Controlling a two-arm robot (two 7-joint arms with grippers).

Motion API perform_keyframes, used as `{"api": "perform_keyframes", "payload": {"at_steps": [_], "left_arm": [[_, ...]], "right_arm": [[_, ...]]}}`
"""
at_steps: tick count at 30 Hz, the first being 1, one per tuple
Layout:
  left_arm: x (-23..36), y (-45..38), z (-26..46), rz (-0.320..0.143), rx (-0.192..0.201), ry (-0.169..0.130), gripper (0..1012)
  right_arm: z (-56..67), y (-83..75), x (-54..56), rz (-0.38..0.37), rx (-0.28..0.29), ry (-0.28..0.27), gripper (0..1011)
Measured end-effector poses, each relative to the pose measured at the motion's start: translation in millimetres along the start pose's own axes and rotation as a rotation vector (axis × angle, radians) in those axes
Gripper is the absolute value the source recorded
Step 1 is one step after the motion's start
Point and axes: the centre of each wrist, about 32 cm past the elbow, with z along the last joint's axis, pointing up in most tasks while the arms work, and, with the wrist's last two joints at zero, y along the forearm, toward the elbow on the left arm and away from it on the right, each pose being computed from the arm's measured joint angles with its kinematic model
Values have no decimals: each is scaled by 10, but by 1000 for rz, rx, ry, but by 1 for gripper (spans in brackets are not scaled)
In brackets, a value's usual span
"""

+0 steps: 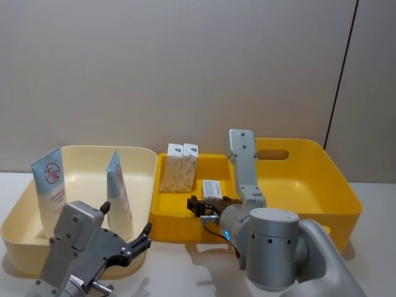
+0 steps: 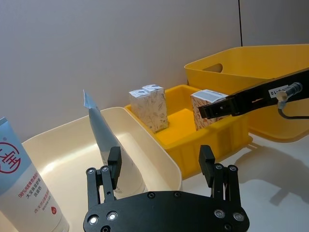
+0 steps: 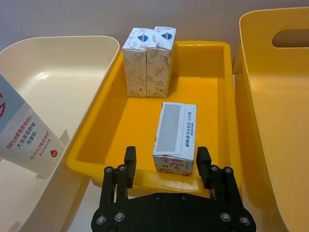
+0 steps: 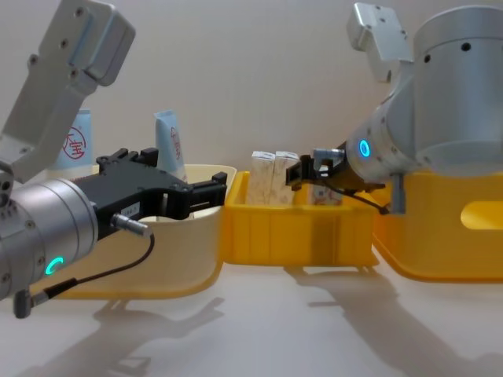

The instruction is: Bimanual collaborative sorting of washing and personal care products

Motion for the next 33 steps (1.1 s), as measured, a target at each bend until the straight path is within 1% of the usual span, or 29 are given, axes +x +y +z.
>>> {"api": "perform_keyframes", "payload": {"at_steps": [2, 3, 4, 5, 6, 8, 9, 10, 12, 17, 33], "left_arm": [[0, 0, 0, 0, 0, 0, 1000], [0, 0, 0, 0, 0, 0, 1000], [0, 0, 0, 0, 0, 0, 1000], [0, 0, 0, 0, 0, 0, 1000], [0, 0, 0, 0, 0, 0, 999], [0, 0, 0, 0, 0, 0, 1000], [0, 0, 0, 0, 0, 0, 1000], [0, 0, 0, 0, 0, 0, 1000], [0, 0, 0, 0, 0, 0, 1000], [0, 0, 0, 0, 0, 0, 999], [0, 0, 0, 0, 0, 0, 1000]], "right_arm": [[3, 6, -2, -1, -1, 1, 754], [3, 8, -2, -1, -1, 1, 705], [4, 12, -5, -1, -2, 1, 688], [7, 14, -6, -1, -2, 2, 627], [7, 14, -6, -1, -2, 2, 627], [6, 19, -7, -2, -3, 2, 531], [8, 20, -8, -2, -2, 3, 510], [8, 20, -8, -2, -2, 3, 510], [9, 24, -10, -2, -2, 3, 460], [10, 28, -11, -3, -3, 4, 444], [14, 32, -9, -2, 0, 5, 444]]}}
